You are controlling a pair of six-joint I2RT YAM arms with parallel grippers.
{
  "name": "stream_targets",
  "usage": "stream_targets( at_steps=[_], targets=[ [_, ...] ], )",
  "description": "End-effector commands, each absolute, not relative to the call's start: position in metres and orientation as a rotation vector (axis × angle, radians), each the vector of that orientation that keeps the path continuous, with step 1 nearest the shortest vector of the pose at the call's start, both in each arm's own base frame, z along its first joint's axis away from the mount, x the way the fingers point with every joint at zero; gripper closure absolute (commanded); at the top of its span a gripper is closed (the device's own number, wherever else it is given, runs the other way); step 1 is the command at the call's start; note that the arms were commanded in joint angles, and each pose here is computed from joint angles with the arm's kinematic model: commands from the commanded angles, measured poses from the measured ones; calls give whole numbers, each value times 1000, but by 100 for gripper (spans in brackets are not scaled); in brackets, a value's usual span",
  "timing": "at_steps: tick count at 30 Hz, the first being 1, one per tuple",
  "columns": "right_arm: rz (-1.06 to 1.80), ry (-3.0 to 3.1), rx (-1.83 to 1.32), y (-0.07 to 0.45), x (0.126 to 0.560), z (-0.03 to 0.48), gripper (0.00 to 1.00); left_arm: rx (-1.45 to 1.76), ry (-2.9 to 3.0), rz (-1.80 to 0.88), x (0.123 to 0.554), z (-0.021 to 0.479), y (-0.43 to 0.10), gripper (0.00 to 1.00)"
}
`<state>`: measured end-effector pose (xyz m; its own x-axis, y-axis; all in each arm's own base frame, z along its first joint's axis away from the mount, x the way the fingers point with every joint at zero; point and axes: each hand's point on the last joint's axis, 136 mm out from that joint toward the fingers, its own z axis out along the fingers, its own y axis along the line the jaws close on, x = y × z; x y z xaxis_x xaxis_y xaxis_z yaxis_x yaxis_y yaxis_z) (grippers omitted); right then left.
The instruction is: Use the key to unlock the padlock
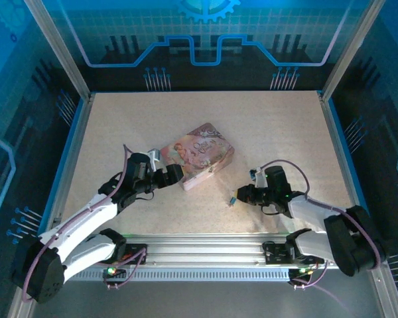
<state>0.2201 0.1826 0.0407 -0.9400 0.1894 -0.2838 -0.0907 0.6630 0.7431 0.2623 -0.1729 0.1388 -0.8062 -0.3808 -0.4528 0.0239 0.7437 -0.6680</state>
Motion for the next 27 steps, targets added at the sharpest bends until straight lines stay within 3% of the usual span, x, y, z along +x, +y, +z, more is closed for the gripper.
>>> stream_targets(
  at_steps=[1,6,14,23,27],
  targets=[
    [1202,2492,34,189,235,49,91,-286,2364,-909,262,133,-171,9],
    [1203,2508,39,190,241,41,88,-296,2367,-898,263,131,-169,9],
    [1186,2518,52,186,242,39,73,-300,2371,-898,263,131,-168,9],
    [1065,2461,34,165,249,73,64,-315,2338,-882,263,140,-160,8],
    [1011,2425,42,149,258,95,64,-357,2307,-822,268,150,-139,2]
  ],
)
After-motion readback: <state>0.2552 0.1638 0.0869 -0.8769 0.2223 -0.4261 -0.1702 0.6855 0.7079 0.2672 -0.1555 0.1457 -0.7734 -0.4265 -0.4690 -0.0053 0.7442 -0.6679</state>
